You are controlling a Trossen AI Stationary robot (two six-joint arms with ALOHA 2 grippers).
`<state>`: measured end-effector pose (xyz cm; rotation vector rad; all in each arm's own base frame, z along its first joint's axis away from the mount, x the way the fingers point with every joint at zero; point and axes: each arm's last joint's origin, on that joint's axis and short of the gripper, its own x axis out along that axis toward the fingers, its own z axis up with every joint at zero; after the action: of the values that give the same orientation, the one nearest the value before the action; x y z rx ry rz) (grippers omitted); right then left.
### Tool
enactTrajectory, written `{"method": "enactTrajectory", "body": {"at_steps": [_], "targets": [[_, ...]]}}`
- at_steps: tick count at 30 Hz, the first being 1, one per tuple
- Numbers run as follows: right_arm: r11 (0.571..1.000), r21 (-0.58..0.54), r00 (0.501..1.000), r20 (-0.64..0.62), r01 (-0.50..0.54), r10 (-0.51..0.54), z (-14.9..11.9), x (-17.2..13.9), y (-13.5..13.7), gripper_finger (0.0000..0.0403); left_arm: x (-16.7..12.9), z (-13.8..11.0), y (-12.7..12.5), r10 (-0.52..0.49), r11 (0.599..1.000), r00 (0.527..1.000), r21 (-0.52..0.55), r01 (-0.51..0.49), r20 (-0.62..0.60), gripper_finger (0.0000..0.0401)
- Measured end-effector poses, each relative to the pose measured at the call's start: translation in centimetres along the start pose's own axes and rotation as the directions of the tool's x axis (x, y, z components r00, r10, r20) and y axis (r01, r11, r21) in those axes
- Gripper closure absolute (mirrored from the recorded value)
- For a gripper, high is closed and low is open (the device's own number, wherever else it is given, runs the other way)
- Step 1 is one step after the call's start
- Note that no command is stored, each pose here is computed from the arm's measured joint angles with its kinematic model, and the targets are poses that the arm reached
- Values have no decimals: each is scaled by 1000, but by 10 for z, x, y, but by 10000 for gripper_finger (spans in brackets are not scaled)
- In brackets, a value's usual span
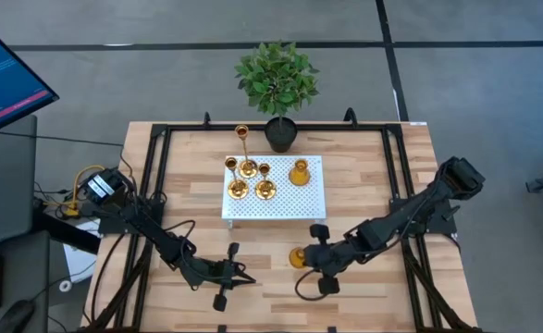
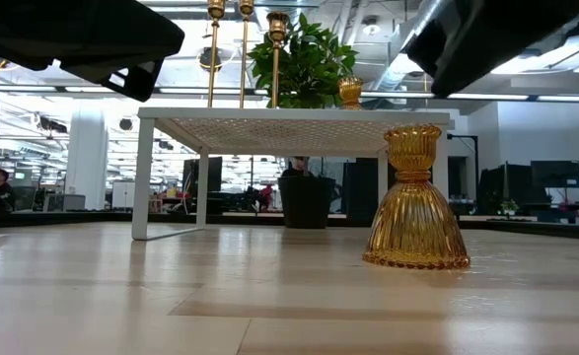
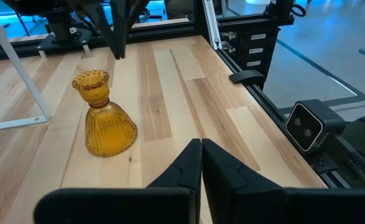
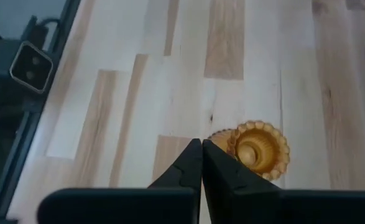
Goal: Pick & Place candle stick holders
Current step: Put the brown candle holder on the shelf
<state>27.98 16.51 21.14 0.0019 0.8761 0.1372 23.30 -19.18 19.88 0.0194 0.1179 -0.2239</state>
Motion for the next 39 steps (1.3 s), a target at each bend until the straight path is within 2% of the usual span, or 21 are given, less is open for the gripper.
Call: {"method": "enactTrajectory", "body": {"at_steps": [4,10,15,20,27,30,34,39], "targets": [[999,-21,1000,4,24,-24,-1,0,0,386,0,0,0,0,1000,1000,0,0,0,389],[997,-35,998,15,66,-65,0,1,-2,333,0,0,0,0,1000,1000,-4,0,0,389],[996,-40,996,-36,77,-78,-5,16,-4,298,0,0,0,-1,1000,1000,-4,1,0,389],[995,-50,993,-72,91,-94,-10,33,-4,285,0,0,0,-1,1000,1000,-4,1,-1,389],[993,-51,989,-92,109,-113,-12,41,-6,296,0,0,0,0,1000,1000,-3,0,-3,389],[993,-28,988,-96,115,-117,-12,40,-8,321,0,0,0,-1,1000,1000,-3,1,-3,389],[993,-8,988,-98,120,-120,-11,40,-10,380,0,0,0,0,1000,1000,-3,0,-3,389],[991,16,987,-91,132,-130,-11,39,-10,386,0,0,0,-1,1000,1000,-3,1,-3,389]]}}
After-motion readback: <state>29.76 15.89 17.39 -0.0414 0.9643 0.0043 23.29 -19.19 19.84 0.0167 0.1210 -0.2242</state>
